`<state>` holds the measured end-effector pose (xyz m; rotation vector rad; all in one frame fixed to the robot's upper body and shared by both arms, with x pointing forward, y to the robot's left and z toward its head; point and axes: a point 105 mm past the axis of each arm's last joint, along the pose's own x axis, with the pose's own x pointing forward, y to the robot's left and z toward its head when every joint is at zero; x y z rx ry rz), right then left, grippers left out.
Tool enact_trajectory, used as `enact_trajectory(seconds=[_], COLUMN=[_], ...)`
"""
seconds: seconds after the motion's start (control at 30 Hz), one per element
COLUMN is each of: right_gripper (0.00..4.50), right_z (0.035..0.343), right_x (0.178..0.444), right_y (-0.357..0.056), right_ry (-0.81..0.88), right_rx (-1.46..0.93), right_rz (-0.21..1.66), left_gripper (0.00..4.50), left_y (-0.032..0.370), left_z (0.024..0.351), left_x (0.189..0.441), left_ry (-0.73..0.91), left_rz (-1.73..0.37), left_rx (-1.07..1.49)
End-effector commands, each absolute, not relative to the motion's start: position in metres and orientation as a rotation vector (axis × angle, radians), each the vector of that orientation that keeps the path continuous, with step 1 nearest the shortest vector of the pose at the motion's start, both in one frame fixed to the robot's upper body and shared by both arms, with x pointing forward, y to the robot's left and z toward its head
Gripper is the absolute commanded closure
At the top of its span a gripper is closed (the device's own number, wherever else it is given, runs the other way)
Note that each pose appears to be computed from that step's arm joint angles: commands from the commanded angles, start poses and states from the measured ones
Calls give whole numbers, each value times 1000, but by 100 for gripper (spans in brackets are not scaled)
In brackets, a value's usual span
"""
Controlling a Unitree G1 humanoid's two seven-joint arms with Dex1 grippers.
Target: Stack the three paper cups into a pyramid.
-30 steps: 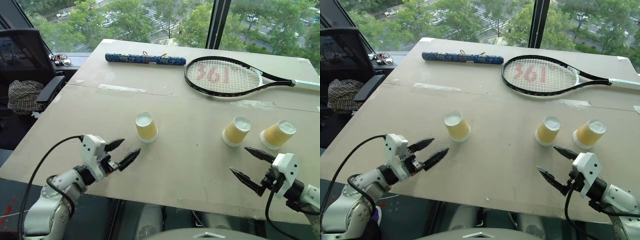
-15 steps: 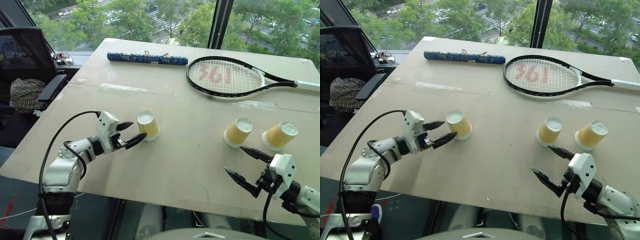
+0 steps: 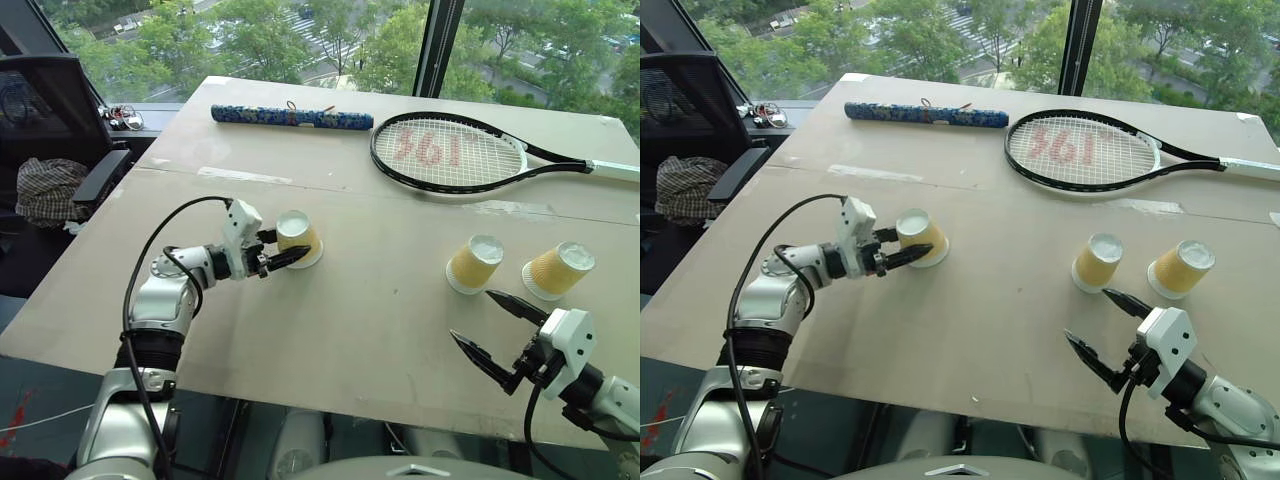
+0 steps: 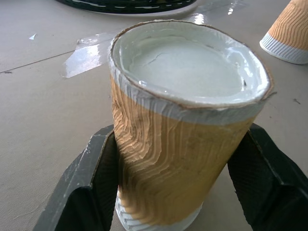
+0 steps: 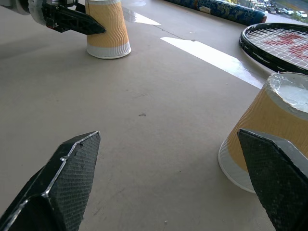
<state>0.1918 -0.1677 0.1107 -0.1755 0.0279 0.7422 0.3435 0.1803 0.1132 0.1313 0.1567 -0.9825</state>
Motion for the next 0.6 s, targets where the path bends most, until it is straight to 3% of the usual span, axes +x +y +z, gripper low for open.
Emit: enact_trajectory(seconds=[0.03, 0.23, 0.6], right_gripper=[0, 0, 0], right_z=[124, 123, 124], right_x=[188, 184, 179], right_y=[-163, -162, -168], right_ry=[-24, -15, -10], right_rx=[-190, -183, -204], right_rz=[748, 740, 689], left_gripper=[151, 151, 151], left_y=[167, 120, 58], left_z=[132, 127, 102], left_x=[333, 306, 327], left_ry=[98, 124, 116], left_rz=[-1100, -1320, -1326], left_rx=[141, 144, 251])
